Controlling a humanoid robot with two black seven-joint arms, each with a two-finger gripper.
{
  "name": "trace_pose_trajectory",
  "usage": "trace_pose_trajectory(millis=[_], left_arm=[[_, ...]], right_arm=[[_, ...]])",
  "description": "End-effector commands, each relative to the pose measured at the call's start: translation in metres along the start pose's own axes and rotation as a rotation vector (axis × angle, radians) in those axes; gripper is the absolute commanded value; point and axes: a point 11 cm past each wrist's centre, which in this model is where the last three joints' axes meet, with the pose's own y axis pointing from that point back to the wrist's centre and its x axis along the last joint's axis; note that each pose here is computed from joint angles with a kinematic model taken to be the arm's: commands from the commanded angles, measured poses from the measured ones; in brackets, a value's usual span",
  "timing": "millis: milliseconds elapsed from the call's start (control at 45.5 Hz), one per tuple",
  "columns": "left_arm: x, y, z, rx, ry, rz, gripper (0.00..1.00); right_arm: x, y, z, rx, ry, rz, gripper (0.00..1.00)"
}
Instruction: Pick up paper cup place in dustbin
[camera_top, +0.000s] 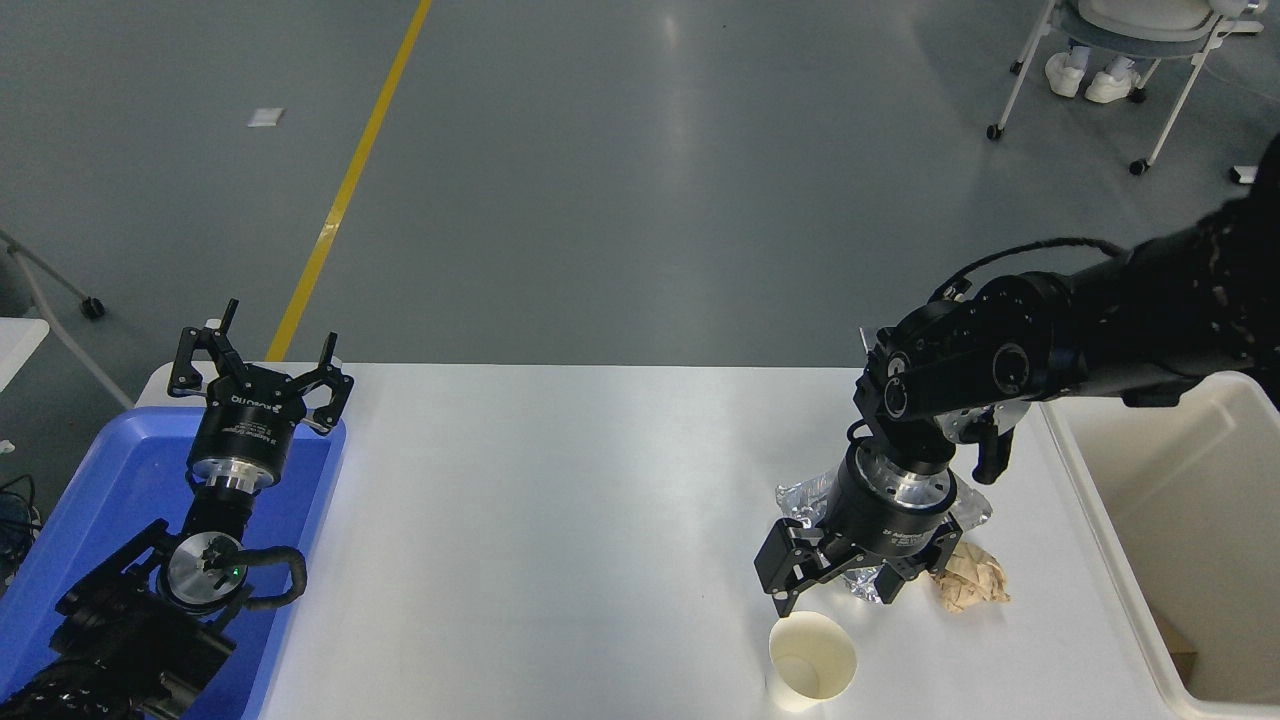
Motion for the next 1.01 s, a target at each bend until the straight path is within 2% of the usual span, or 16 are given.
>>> trace_pose_trajectory(millis=[0,264,352,396,462,549,637,659,703,989], left_arm=[[0.000,0.000,0.000,0.000,0.000,0.000,1.00],[0.000,0.000,0.000,0.000,0.000,-0.001,1.00],[0.000,0.000,0.000,0.000,0.000,-0.001,1.00],[0.000,0.000,0.000,0.001,0.000,-0.001,1.00],[0.000,0.000,0.000,0.000,0.000,0.000,1.00],[0.000,0.000,0.000,0.000,0.000,-0.001,1.00],[0.000,0.000,0.000,0.000,0.000,-0.001,1.00],[0.000,0.000,0.000,0.000,0.000,0.000,1.00],[0.000,0.000,0.000,0.001,-0.001,0.000,1.00],[0.000,0.000,0.000,0.000,0.000,0.000,1.00]], right_arm=[[0.000,-0.025,0.015,0.009,-0.023,0.008,1.00],[0.006,-0.050,0.024,0.021,-0.062,0.054,1.00],[0.004,-0.058,0.025,0.035,-0.074,0.049,0.95],[0.004,-0.058,0.027,0.042,-0.086,0.049,0.88],[0.003,-0.058,0.030,0.055,-0.100,0.051,0.66],[0.001,-0.060,0.031,0.075,-0.099,0.045,0.45],[-0.001,-0.063,0.031,0.085,-0.076,0.039,0.37],[-0.002,-0.064,0.031,0.087,-0.075,0.037,0.29],[-0.003,-0.065,0.031,0.092,-0.076,0.028,0.01],[-0.003,-0.065,0.029,0.095,-0.072,0.024,0.00]])
